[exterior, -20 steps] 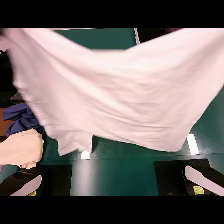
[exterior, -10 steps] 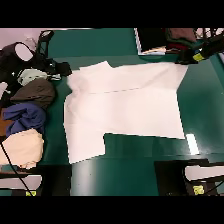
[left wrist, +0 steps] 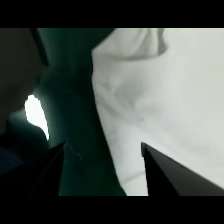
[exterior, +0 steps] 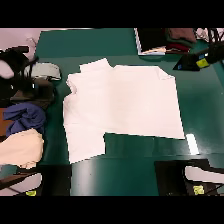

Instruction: Fold the shirts.

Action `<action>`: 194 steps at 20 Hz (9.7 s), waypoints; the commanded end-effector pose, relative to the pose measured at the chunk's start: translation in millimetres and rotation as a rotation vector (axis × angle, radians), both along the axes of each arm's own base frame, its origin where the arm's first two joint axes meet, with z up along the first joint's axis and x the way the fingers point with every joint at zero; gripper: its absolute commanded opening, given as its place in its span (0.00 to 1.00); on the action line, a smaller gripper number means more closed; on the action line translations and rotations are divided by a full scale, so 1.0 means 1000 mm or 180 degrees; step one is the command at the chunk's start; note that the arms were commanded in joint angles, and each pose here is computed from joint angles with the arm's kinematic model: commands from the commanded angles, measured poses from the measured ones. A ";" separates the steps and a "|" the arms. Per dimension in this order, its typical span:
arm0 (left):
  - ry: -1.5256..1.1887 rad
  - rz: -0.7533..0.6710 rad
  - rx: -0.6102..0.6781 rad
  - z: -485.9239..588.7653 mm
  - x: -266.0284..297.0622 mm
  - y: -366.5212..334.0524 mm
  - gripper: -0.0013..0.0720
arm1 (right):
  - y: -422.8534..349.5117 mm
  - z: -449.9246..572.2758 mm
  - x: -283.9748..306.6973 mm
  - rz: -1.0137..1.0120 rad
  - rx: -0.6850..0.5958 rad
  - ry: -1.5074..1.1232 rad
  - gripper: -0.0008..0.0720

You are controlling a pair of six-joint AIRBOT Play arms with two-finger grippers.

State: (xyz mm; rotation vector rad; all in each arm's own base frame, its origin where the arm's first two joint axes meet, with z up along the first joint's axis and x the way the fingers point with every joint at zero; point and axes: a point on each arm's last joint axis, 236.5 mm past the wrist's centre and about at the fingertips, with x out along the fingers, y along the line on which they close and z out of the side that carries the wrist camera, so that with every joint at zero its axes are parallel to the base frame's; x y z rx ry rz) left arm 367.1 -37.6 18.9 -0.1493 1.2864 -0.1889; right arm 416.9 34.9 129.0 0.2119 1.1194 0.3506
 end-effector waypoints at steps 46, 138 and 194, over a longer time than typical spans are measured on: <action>-0.0750 -0.0082 -0.0708 0.043 -0.042 -0.070 0.05 | -0.001 -0.129 -0.134 -0.0249 -0.0005 0.0755 0.03; 0.0499 0.0347 -0.0790 -0.065 -0.128 -0.071 0.05 | -0.043 -0.218 -0.263 -0.1151 0.0332 0.2080 0.77; -0.0637 -0.0372 -0.0760 0.007 0.043 -0.185 0.05 | -0.028 -0.219 -0.053 -0.0496 0.1223 0.1491 0.70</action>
